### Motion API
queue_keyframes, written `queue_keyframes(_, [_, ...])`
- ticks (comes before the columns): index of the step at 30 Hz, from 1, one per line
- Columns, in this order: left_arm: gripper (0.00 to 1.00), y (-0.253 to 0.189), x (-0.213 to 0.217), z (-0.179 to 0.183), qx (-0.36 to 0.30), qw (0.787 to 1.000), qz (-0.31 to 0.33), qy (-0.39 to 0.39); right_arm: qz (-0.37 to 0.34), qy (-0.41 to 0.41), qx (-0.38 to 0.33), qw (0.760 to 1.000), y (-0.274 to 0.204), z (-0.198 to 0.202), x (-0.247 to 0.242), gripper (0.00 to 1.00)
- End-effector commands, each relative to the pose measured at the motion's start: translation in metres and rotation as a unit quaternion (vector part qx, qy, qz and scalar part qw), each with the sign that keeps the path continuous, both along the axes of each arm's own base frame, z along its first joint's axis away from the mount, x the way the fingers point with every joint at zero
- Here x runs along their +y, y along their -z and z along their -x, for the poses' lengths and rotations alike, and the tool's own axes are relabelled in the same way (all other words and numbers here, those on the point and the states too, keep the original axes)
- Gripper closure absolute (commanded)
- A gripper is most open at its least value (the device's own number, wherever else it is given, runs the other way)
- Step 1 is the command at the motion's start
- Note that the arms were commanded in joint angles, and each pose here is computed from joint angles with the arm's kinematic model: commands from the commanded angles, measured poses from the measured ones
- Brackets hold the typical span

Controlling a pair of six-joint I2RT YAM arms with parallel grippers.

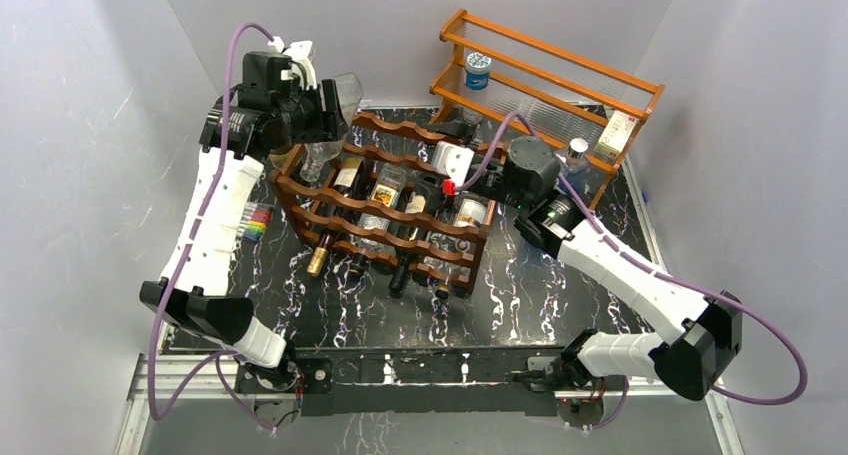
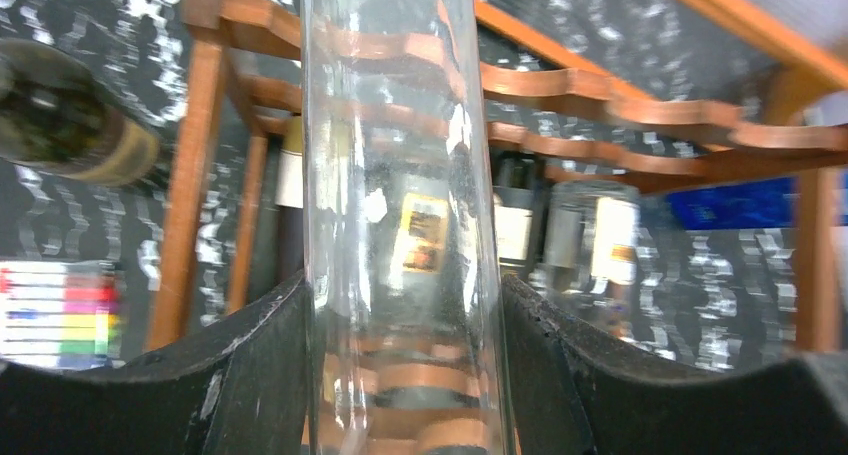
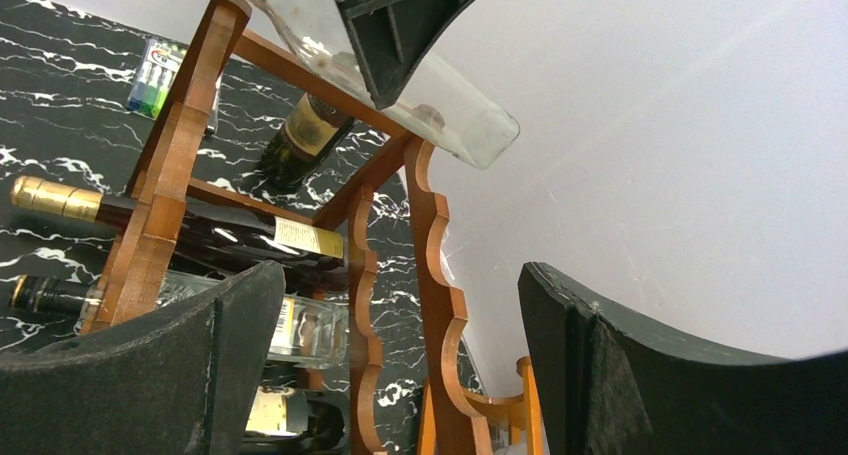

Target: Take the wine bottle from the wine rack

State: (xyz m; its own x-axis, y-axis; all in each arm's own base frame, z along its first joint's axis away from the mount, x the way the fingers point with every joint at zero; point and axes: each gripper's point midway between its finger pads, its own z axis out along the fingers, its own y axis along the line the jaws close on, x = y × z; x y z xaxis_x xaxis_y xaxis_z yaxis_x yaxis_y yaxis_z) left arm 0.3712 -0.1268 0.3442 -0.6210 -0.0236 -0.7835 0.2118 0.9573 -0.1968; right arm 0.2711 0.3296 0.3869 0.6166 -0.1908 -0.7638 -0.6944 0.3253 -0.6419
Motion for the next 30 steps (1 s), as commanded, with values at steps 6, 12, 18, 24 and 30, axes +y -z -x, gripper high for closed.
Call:
queue_keyframes(6, [1.0,-0.05,-0.075,0.061,0.061,0.959,0.255,0.104,0.067,-0.069,-0.178,0.979,-0.014,0.003,0.025,0.02])
queue_keyframes(12, [1.0,-0.038,-0.065,0.084,0.068,0.966,0.221,0.118,0.143,-0.086,-0.21,0.963,-0.013,-0.009,0.034,0.02])
queue_keyframes(18, [1.0,-0.044,-0.072,0.099,0.048,0.96,0.222,0.166,0.152,-0.111,-0.203,0.961,-0.013,-0.018,0.053,0.02])
queue_keyframes(24, [1.0,-0.046,-0.077,0.11,0.027,0.959,0.2,0.201,0.149,-0.145,-0.171,0.963,-0.014,-0.019,0.069,0.02])
queue_keyframes(30, [1.0,-0.039,-0.074,0.115,0.025,0.962,0.177,0.206,0.159,-0.155,-0.152,0.963,-0.008,-0.023,0.083,0.11])
